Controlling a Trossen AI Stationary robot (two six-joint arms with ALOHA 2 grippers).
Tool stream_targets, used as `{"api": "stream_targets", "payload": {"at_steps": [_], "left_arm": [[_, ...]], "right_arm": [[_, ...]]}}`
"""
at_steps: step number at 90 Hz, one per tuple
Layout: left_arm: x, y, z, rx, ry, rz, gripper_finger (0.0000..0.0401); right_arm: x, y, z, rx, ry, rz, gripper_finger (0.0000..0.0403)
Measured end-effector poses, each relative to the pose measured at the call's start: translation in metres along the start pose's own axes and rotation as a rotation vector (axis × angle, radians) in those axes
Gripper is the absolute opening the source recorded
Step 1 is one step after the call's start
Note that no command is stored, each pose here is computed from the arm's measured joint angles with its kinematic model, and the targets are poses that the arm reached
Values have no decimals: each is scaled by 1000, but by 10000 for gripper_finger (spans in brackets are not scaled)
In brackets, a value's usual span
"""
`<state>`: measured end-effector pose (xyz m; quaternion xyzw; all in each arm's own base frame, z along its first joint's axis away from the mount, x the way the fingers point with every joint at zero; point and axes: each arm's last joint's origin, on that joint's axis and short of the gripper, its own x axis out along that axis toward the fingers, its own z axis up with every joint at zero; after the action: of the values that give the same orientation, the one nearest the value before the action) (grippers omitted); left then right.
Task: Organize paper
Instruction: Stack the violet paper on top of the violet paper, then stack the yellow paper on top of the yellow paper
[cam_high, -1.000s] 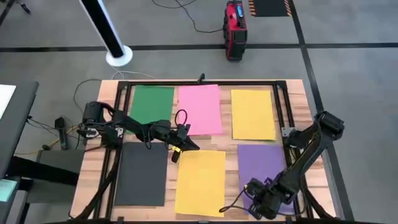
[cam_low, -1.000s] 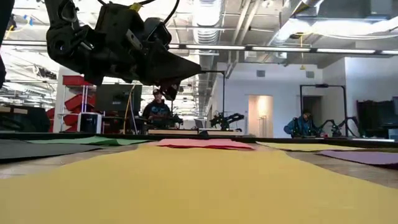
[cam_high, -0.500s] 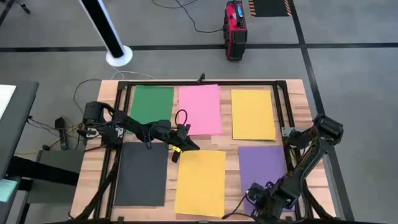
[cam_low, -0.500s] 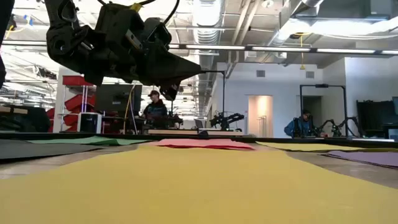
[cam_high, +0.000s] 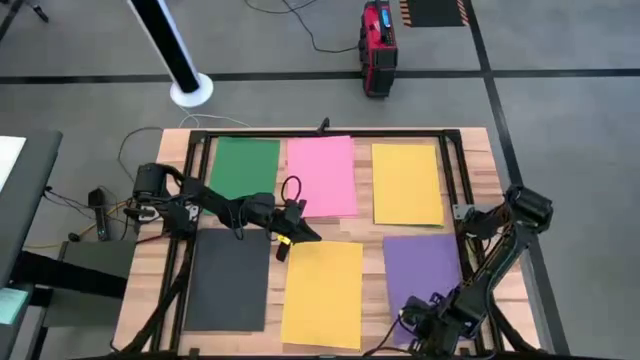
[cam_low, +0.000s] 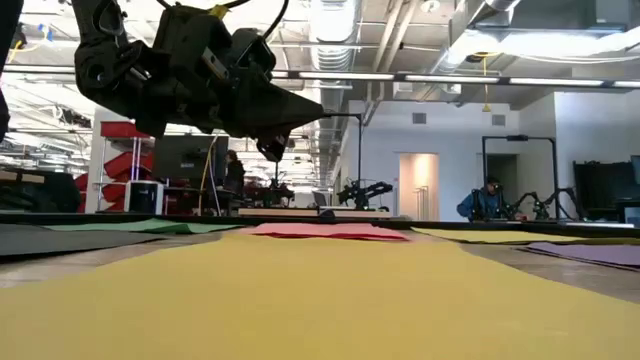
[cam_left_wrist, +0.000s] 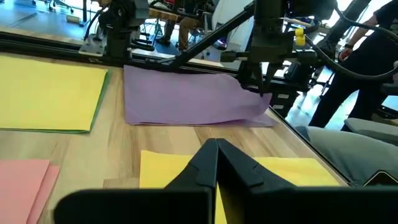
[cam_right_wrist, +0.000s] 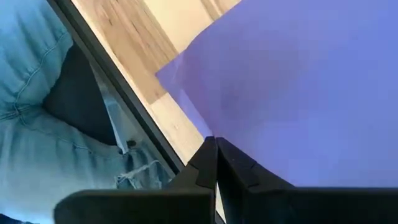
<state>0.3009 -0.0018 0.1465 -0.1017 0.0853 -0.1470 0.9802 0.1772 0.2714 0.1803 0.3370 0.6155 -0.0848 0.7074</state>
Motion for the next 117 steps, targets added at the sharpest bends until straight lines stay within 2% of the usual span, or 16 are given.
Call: {"api": "stream_targets", "payload": {"at_steps": [9, 32, 42, 52, 66, 77, 83, 89, 117], "left_arm": [[0, 0, 0, 0, 0, 0, 0], [2, 0, 3, 3, -9, -2, 0], [4, 0, 7, 8, -23, -4, 0], [5, 0, 10, 5, -40, -6, 0], [5, -1, 16, -5, -96, -40, 0], [4, -1, 19, -1, -121, -49, 0], [3, 1, 22, 0, -143, -48, 0], [2, 3, 24, -5, -156, -60, 0], [-2, 10, 27, -8, -166, -88, 0]], "right_arm": [[0, 1, 0, 1, 11, 6, 33], [0, 3, 5, 30, 32, 25, 130], [0, 2, 16, -3, 11, 18, 146], [0, -5, 33, -76, -137, -59, 115], [-5, -17, 56, -204, -431, -239, 15], [-10, -29, 66, -215, -618, -388, 4], [-10, -35, 69, -208, -676, -411, 2], [-8, -45, 69, -199, -706, -396, 1], [-10, -99, 69, -157, -846, -97, 0]]}}
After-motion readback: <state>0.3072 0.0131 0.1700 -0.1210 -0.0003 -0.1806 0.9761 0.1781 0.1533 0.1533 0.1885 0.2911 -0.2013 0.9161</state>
